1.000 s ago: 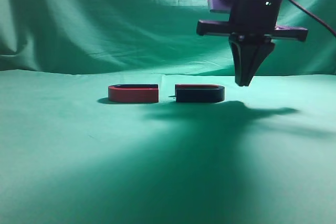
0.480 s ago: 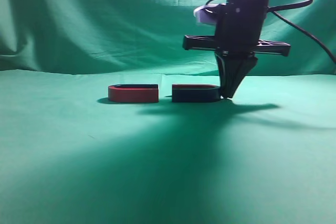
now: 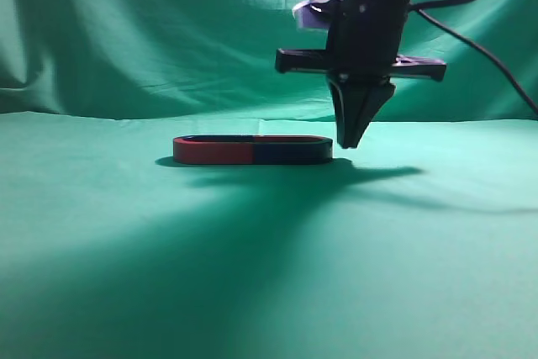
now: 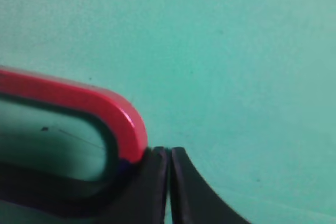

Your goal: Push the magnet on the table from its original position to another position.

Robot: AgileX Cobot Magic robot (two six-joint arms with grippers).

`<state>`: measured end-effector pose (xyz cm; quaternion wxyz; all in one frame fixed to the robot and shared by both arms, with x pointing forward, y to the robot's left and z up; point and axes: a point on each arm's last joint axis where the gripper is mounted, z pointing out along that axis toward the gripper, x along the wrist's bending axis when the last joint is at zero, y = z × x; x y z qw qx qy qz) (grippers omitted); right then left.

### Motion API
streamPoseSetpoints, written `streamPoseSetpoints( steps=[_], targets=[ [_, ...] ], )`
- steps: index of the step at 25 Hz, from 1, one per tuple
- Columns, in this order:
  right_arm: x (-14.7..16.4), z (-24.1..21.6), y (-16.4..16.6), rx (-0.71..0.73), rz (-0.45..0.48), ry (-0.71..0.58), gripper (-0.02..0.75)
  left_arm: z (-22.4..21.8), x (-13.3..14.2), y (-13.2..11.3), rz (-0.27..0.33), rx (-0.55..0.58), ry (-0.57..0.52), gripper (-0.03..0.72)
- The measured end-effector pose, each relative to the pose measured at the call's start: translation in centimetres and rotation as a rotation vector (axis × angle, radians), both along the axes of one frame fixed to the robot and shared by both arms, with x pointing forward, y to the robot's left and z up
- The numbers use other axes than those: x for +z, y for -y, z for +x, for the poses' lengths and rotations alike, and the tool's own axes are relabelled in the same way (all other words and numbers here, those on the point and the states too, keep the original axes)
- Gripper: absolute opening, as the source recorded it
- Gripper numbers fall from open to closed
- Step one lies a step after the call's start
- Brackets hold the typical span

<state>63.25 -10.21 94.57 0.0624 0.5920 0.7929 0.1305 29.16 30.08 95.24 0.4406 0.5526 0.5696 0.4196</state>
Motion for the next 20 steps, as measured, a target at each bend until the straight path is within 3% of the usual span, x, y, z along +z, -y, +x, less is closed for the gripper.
streamPoseSetpoints(
  steps=[8,13,20],
  targets=[
    [6.6,0.7,0.2,-0.020,-0.075,-0.048,0.000,0.0,0.0,0.0,0.000,0.000,0.000,0.372],
    [11.9,-0.8,0.9,-0.041,-0.031,0.027,0.000,0.0,0.0,0.0,0.000,0.000,0.000,0.372],
    [21.7,-5.6,3.3,-0.086,0.090,0.220,0.000,0.0,0.0,0.0,0.000,0.000,0.000,0.372]
  ],
)
